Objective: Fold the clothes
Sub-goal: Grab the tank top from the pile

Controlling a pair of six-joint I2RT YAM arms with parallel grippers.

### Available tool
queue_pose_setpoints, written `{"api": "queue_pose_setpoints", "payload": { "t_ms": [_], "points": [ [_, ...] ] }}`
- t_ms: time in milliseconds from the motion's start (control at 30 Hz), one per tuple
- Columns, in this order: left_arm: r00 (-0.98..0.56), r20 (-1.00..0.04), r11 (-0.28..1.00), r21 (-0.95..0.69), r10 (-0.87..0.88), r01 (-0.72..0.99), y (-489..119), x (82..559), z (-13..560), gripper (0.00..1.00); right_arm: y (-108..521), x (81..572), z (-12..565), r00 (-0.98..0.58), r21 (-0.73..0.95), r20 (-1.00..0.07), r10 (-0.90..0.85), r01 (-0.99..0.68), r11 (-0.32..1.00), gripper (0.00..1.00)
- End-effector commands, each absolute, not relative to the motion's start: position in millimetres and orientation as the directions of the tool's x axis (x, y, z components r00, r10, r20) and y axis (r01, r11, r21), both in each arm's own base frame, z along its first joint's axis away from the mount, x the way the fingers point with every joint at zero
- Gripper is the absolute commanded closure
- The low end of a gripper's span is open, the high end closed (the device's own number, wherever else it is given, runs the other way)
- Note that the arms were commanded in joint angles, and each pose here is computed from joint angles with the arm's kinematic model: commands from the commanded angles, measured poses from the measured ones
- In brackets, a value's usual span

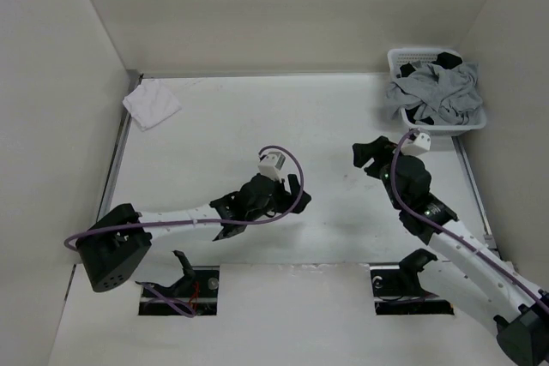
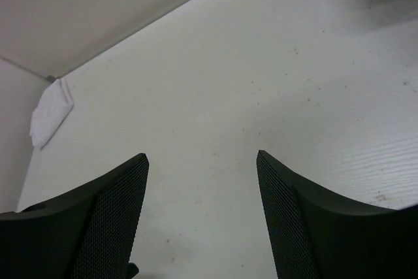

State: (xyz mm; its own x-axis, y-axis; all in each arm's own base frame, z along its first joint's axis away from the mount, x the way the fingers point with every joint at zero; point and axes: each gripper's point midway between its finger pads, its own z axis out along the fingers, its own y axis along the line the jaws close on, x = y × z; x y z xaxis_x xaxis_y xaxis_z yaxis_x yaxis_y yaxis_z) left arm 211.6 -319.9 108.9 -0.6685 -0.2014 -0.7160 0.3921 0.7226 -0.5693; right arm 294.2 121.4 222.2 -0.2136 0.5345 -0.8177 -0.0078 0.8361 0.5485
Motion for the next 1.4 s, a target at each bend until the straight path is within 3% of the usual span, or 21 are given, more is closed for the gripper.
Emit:
{"api": "queue_pose_setpoints", "payload": {
  "t_ms": [0,100,233,300,367,433,500,533,567,600,667,733,1000,1200,1333,1367],
  "points": [
    [-0.629,-0.740,0.655,-0.601,-0.239,0.458,-340,215,143,0.27,124,304,247,-0.164,0.567,-0.813,0.558,-0.011,0.824,0.29],
    [-0.630,-0.744,0.658,-0.591,-0.223,0.466,-341,212,139,0.27,123,309,249,-0.154,0.565,-0.816,0.558,-0.004,0.825,0.31],
    [-0.625,-0.749,0.659,-0.587,-0.221,0.471,-340,214,135,0.28,117,318,253,-0.139,0.557,-0.822,0.553,0.010,0.831,0.44],
    [-0.615,-0.753,0.648,-0.593,-0.234,0.479,-340,214,137,0.28,116,322,254,-0.137,0.556,-0.822,0.553,0.014,0.831,0.62],
    [-0.605,-0.758,0.642,-0.593,-0.243,0.486,-340,214,139,0.30,96,341,260,-0.110,0.539,-0.831,0.545,0.084,0.838,0.98],
    [-0.593,-0.766,0.634,-0.591,-0.247,0.499,-340,214,140,0.36,74,362,266,-0.081,0.524,-0.839,0.539,0.152,0.838,1.00],
    [-0.578,-0.775,0.630,-0.586,-0.254,0.509,-337,214,139,0.49,31,398,275,-0.022,0.507,-0.848,0.530,0.259,0.822,0.94],
    [-0.579,-0.775,0.630,-0.587,-0.255,0.509,-336,214,139,0.52,21,407,276,-0.012,0.505,-0.848,0.529,0.281,0.816,0.92],
    [-0.579,-0.774,0.636,-0.586,-0.255,0.502,-332,215,135,0.57,-6,431,276,0.013,0.501,-0.849,0.529,0.340,0.796,0.83],
    [-0.578,-0.774,0.641,-0.585,-0.259,0.497,-329,216,134,0.57,-20,442,274,0.024,0.501,-0.847,0.531,0.368,0.783,0.77],
    [-0.577,-0.771,0.651,-0.587,-0.268,0.482,-322,221,131,0.57,-67,481,266,0.042,0.479,-0.854,0.519,0.452,0.752,0.54],
    [-0.576,-0.770,0.657,-0.588,-0.275,0.473,-318,224,130,0.52,-105,508,252,0.027,0.453,-0.857,0.515,0.516,0.727,0.41],
    [-0.585,-0.761,0.675,-0.589,-0.280,0.444,-312,234,117,0.46,-176,553,203,-0.040,0.417,-0.837,0.546,0.600,0.683,0.37],
    [-0.591,-0.756,0.669,-0.597,-0.282,0.444,-317,238,112,0.46,-188,577,177,-0.086,0.470,-0.793,0.604,0.546,0.694,0.46],
    [-0.593,-0.753,0.666,-0.601,-0.286,0.443,-320,240,110,0.46,-180,591,174,-0.112,0.502,-0.775,0.622,0.488,0.714,0.46],
    [-0.593,-0.753,0.666,-0.601,-0.286,0.443,-320,240,110,0.46,-179,593,176,-0.111,0.510,-0.774,0.623,0.473,0.718,0.51]
  ]
}}
